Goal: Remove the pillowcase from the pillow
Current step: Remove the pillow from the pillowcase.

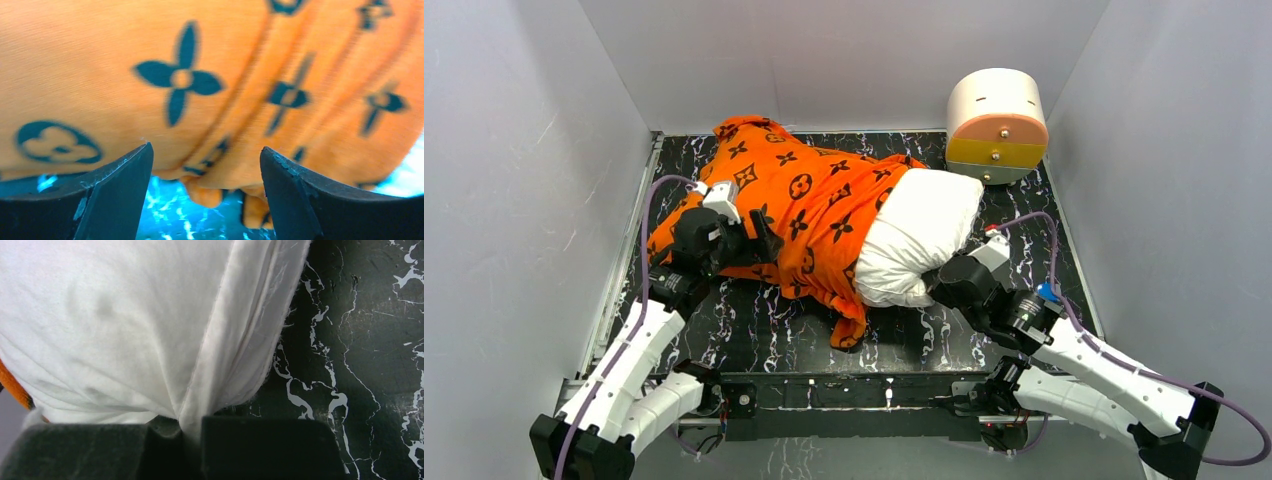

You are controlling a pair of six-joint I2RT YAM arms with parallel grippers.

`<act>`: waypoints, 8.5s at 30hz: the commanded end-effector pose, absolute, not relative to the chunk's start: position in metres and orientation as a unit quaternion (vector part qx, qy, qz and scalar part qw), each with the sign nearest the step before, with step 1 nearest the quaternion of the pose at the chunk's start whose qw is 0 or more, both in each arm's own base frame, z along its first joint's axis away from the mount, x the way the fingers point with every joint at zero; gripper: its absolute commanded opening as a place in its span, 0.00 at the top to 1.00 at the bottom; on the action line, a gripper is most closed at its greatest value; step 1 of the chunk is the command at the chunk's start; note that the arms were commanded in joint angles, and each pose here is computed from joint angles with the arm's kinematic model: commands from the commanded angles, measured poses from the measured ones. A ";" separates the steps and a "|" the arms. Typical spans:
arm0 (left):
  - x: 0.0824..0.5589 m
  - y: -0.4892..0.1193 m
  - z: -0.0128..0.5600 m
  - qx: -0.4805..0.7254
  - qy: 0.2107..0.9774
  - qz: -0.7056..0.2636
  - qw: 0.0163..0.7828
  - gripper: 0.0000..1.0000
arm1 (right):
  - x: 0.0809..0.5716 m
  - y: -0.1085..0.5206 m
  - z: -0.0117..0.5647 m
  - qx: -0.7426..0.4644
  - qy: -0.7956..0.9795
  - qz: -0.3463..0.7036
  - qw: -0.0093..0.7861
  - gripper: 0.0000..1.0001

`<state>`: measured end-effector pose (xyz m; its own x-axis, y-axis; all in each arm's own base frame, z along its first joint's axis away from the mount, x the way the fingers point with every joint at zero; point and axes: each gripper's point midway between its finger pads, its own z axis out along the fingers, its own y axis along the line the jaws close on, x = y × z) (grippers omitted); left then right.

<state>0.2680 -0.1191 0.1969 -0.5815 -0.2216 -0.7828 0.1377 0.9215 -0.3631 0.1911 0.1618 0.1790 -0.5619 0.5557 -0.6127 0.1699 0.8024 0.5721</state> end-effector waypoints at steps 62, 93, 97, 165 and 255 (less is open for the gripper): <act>0.240 -0.148 0.136 0.056 0.914 -0.200 0.349 1.00 | 0.226 0.138 0.192 0.214 0.830 0.171 0.486 0.96; 0.223 -0.167 0.148 0.055 0.900 -0.262 0.344 0.58 | 0.295 0.291 0.162 -0.046 0.911 0.175 0.371 0.30; 0.235 -0.152 0.169 0.022 0.897 -0.227 0.380 0.29 | 0.232 0.300 0.053 -0.058 0.936 0.251 0.238 0.26; 0.338 -0.246 0.288 0.247 0.800 -0.310 0.450 0.02 | 0.280 0.222 0.215 0.061 0.834 0.331 0.438 1.00; 0.354 -0.244 0.180 0.215 0.919 -0.197 0.266 0.87 | 0.290 0.129 0.278 0.044 0.860 0.239 0.449 0.07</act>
